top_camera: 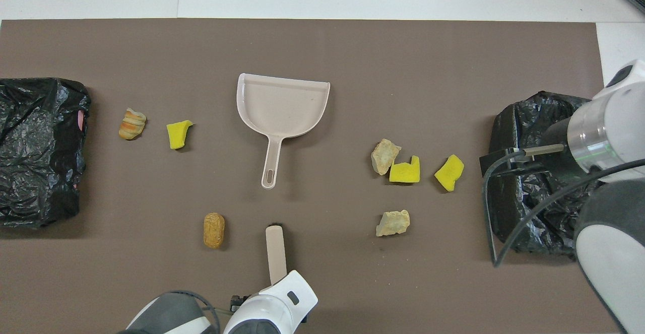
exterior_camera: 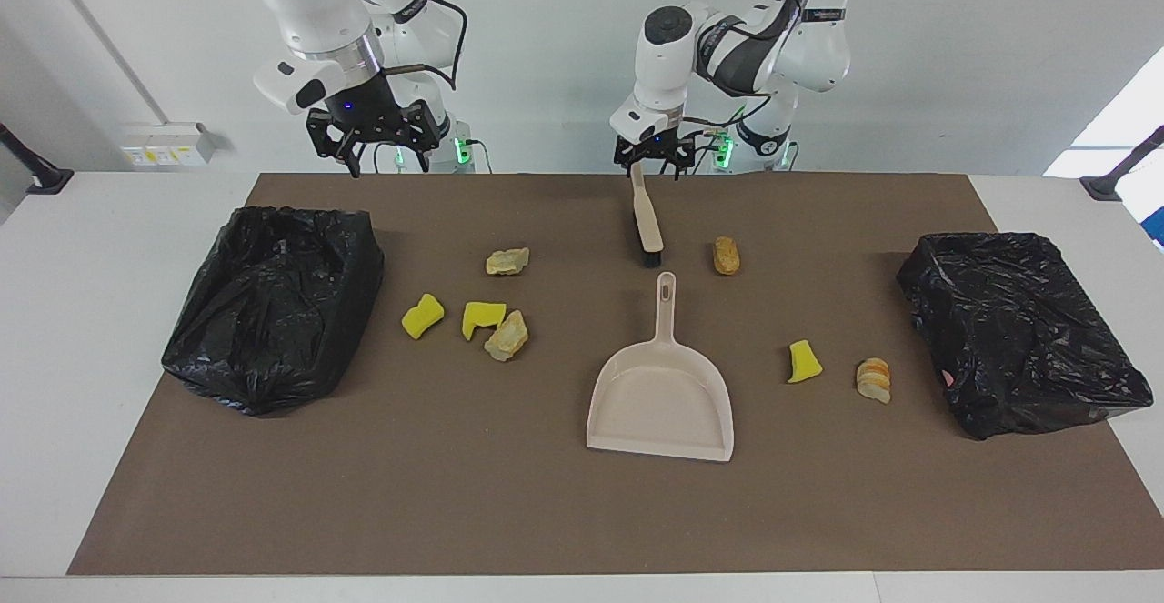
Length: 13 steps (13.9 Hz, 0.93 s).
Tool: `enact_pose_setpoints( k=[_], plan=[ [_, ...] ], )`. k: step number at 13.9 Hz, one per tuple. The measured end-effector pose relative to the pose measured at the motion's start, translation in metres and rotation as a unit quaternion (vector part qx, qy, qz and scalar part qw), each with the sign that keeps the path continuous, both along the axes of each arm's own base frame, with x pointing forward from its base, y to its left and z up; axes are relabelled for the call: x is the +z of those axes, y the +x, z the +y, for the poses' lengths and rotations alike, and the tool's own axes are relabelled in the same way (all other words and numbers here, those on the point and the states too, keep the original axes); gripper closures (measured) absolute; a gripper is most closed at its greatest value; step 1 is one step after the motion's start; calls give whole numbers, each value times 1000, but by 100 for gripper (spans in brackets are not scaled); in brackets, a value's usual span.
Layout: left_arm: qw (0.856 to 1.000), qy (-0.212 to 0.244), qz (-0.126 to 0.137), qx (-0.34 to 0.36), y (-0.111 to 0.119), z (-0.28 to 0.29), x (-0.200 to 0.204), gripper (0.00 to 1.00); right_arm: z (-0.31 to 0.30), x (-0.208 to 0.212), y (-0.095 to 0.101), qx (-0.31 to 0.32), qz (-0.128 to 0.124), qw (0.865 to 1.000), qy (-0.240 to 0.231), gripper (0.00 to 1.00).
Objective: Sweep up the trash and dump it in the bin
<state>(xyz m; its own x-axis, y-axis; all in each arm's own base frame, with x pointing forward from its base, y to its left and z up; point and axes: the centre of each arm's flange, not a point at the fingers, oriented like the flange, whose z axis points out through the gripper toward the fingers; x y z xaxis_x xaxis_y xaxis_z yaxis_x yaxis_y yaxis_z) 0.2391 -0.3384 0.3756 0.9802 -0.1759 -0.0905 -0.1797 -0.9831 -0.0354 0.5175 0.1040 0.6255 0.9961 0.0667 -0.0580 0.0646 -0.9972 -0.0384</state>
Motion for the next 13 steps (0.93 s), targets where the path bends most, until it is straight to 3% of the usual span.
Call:
enact_pose_setpoints(
  k=[3, 5, 6, 10, 12, 13],
  plan=[
    [1000, 5, -1, -1, -29, -7, -18, 3, 7, -6, -4, 6, 8, 1000, 3, 0],
    [1000, 4, -4, 9, -40, -10, -25, 18, 7, -7, -5, 6, 9, 1000, 3, 0],
    [1000, 4, -5, 12, -45, -12, -26, 19, 7, -7, -5, 6, 9, 1000, 3, 0],
    [1000, 4, -6, 21, -49, -13, -26, 29, 7, -8, -6, 6, 10, 1000, 3, 0],
    [1000, 6, -3, 23, -49, -12, -28, 45, 7, -8, -6, 6, 10, 1000, 3, 0],
    [1000, 6, -1, 25, -50, -11, -29, 45, 7, -8, -6, 6, 9, 1000, 3, 0]
  ],
)
